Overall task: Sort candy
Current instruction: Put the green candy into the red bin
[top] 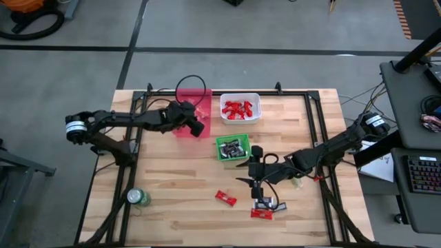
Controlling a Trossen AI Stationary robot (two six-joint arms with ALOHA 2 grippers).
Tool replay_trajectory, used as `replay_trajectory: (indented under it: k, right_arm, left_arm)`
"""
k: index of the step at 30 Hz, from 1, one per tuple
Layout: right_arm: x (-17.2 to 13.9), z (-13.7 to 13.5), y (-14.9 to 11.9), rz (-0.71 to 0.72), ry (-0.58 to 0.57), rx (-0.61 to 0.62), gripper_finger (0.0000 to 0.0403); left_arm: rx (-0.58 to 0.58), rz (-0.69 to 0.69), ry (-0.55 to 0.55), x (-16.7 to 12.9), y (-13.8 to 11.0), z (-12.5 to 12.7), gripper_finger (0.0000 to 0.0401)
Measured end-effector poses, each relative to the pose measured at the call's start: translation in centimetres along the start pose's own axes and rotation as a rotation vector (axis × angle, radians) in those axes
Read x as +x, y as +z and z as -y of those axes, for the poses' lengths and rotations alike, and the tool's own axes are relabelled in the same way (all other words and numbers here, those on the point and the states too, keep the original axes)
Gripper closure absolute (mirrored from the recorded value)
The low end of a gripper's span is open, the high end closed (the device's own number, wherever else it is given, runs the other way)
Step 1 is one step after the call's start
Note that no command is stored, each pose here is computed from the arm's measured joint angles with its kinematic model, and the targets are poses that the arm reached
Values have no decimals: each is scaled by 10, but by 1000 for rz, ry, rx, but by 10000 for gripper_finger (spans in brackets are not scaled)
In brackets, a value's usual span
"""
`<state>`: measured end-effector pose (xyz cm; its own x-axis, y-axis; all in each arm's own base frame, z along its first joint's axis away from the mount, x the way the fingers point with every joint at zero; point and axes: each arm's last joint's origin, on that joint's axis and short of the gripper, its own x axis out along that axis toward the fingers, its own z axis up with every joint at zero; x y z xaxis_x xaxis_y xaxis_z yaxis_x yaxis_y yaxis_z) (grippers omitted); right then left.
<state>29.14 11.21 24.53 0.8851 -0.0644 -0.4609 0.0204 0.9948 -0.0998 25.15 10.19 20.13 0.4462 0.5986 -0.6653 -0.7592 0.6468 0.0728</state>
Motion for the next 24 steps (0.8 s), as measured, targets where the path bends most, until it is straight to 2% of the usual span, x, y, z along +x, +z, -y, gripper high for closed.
replay_trajectory:
  k: [8,24]
  right_arm:
    - [0,0,0,0,0,0,197]
    - [0,0,0,-2,0,11,197]
  left_arm:
    - [-10,0,0,0,0,0,252]
    - [-6,0,-6,-1,0,2,248]
